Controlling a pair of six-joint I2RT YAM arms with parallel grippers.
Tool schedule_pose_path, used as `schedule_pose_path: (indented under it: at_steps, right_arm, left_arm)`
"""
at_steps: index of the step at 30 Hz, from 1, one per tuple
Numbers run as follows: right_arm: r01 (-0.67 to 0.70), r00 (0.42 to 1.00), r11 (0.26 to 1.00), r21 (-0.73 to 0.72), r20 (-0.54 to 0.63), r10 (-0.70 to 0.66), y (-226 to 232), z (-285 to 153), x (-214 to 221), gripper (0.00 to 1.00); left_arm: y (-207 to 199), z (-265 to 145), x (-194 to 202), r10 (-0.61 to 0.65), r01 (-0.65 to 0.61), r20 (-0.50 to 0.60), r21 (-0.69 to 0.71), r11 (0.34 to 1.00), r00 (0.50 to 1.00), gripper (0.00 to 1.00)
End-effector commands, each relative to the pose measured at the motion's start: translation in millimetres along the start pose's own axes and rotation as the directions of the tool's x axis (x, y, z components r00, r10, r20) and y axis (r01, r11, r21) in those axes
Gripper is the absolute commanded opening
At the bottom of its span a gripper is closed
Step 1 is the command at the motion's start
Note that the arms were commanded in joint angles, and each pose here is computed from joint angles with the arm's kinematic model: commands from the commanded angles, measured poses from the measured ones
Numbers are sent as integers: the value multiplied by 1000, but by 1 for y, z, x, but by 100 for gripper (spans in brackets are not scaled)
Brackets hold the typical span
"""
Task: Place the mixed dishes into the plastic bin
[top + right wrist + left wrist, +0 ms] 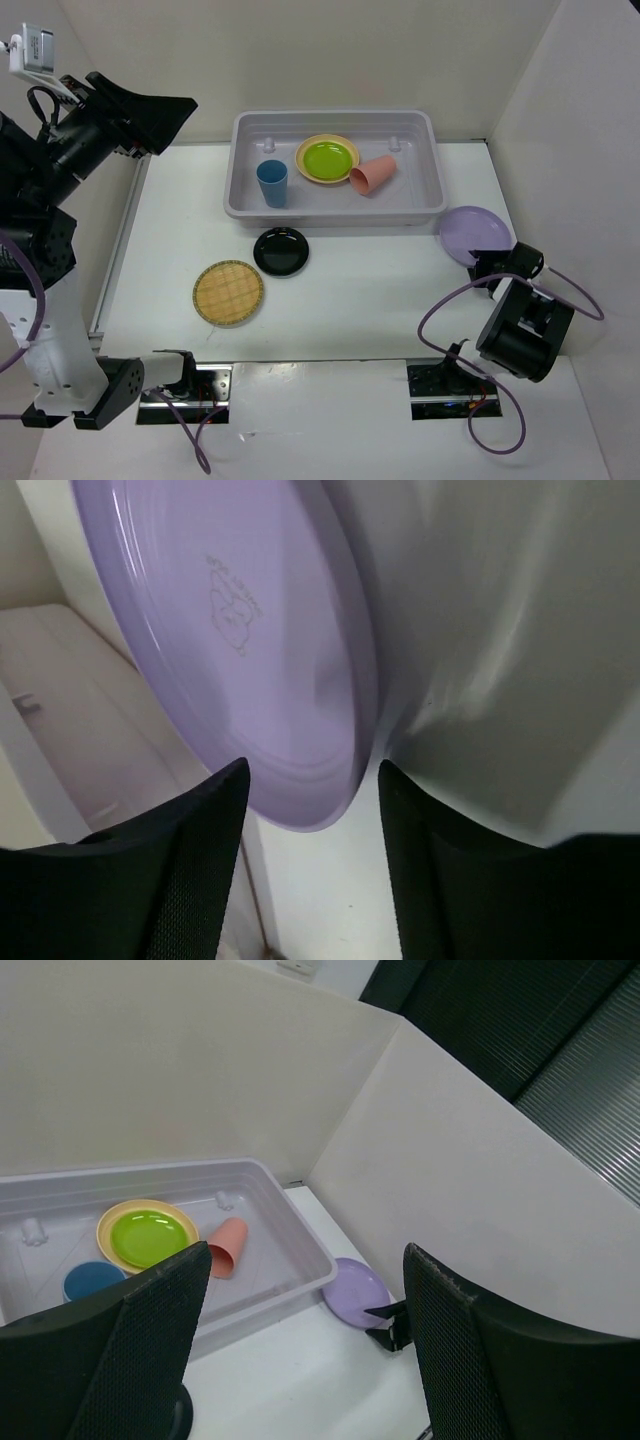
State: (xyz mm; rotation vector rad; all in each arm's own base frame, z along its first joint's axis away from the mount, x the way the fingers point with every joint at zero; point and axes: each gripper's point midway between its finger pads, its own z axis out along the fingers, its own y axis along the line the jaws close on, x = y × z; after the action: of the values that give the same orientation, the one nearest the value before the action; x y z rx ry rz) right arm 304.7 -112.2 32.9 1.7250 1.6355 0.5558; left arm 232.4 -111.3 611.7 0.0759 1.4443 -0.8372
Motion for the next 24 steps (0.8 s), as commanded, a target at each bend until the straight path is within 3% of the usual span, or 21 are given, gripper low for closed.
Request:
schedule_pose_path:
  at_steps: [1, 2, 7, 12, 16, 24]
  right_arm:
    - [-29, 997, 1000, 1, 76, 29, 1, 2, -15, 55]
    - [-31, 997, 999, 9, 72, 31, -1, 2, -14, 54]
    - [-31, 997, 999, 8, 73, 30, 1, 4, -16, 28]
    - [-31, 997, 1000, 7, 73, 30, 4, 3, -17, 18]
    - [-34, 997, 999, 23, 76, 33, 3, 3, -18, 1]
    - [-13, 994, 1000, 27, 107, 10, 5, -19, -19, 1]
  left_arm:
    - [-14, -2, -11, 28, -30, 28, 56, 998, 999, 84]
    - [-11, 2, -10, 24, -25, 21, 52, 998, 999, 84]
    - [-15, -2, -11, 30, -33, 45, 67, 997, 999, 84]
    - [-14, -3, -9, 33, -35, 37, 62, 997, 999, 84]
    - [-14, -3, -9, 33, -35, 37, 62, 997, 999, 84]
    - [-12, -1, -9, 33, -35, 37, 62, 997, 999, 84]
